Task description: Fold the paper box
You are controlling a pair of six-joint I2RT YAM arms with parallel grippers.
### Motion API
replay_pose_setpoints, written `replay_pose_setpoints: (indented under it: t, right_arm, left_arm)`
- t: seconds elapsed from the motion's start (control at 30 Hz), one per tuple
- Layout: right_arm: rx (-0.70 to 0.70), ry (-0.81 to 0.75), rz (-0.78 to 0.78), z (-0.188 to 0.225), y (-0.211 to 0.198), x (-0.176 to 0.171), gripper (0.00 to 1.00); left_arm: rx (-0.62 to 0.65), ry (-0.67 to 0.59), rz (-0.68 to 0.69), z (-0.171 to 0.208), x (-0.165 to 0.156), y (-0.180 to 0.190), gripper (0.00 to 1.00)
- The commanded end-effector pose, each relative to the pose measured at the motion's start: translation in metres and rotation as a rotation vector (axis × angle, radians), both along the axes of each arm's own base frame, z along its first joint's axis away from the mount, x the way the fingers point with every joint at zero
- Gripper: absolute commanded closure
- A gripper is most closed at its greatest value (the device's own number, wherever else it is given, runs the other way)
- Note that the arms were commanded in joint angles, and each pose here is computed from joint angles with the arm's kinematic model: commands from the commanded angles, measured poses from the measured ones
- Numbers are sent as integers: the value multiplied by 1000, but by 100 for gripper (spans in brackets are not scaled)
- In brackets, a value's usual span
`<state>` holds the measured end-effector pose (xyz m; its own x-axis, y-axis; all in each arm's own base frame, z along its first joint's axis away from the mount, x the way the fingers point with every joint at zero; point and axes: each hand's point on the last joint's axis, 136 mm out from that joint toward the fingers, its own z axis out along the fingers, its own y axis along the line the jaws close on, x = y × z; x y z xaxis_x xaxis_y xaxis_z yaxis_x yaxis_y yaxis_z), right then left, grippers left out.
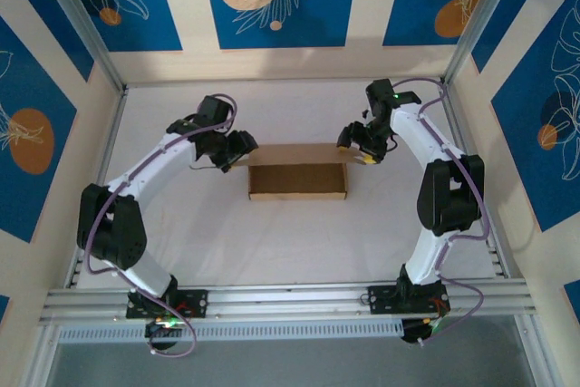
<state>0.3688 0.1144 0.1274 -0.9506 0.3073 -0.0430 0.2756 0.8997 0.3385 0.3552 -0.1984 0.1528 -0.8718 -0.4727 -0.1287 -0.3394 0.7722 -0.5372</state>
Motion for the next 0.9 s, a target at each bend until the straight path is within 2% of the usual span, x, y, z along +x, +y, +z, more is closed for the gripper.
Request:
replay_pose_setpoints:
  t: [0.0,0.43,0.6,0.73,0.87]
  right_arm:
    - [-29,-43,-17,21,-6,1,23]
    - [-178,-65,8,35,-27,20,19]
    - [-40,21,61,19,4,27,20]
    - [42,123,60,0,21,18,20]
    - [132,155,38,-8,32,11,21]
  left_arm:
    - [13,-14,16,3,-3,2,39]
    - [39,-38,5,8,4,3,40]
    - [46,-41,6,8,7,3,41]
    - [38,-36,11,7,9,1,41]
    - [30,-36,10,6,12,-1,41]
